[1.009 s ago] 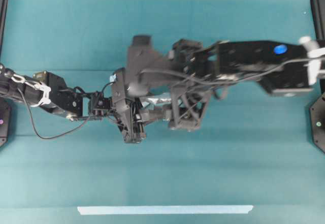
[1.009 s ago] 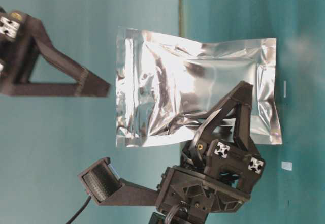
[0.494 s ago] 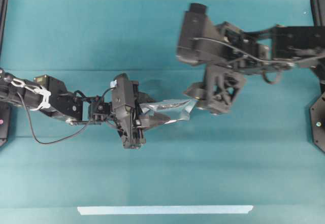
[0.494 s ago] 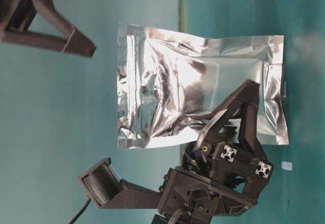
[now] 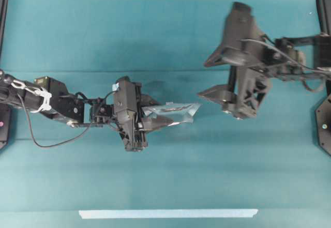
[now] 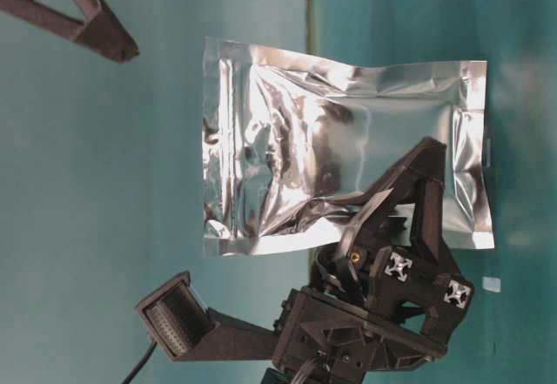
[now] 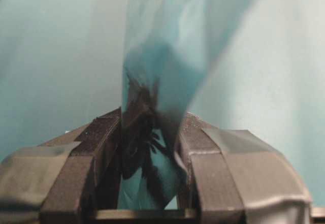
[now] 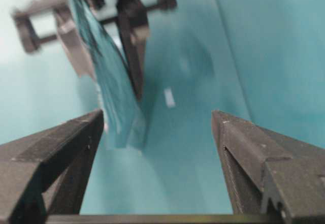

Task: Hand over the silver zip bag and make it stand upright.
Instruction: 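Withdraw the right arm away while the left gripper holds the bag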

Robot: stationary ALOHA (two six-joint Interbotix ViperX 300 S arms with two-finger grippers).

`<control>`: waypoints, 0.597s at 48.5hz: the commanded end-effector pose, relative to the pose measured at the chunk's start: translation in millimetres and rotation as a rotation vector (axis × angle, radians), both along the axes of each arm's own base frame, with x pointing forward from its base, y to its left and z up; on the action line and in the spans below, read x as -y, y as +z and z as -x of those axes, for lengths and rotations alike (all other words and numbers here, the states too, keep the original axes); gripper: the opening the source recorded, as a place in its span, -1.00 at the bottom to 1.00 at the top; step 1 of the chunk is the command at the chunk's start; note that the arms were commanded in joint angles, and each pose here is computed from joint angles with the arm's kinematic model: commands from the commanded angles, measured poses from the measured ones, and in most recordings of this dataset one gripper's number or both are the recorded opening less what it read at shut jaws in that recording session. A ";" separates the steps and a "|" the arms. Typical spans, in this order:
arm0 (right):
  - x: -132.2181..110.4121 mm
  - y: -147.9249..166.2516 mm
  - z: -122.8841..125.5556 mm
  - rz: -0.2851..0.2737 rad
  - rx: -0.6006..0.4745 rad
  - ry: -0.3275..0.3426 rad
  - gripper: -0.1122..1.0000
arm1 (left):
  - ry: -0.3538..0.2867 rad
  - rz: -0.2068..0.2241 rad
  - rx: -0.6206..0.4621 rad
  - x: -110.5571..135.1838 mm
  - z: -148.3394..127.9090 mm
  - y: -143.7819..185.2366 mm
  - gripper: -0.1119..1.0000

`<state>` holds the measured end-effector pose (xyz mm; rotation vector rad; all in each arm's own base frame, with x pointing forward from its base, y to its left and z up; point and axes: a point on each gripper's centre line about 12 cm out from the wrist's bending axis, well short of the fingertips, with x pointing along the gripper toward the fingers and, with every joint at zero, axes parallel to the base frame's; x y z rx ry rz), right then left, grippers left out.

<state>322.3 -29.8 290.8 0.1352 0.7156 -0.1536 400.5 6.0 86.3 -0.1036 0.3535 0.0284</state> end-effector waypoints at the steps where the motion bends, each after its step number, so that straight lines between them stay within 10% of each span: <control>1: -4.2 11.6 7.2 0.001 0.068 0.010 0.77 | -0.004 -0.004 0.005 0.7 -1.4 2.9 -0.29; 29: -23.3 -3.0 9.9 0.001 0.052 0.073 0.72 | 0.003 -0.006 -0.011 -2.4 -0.3 1.9 -0.29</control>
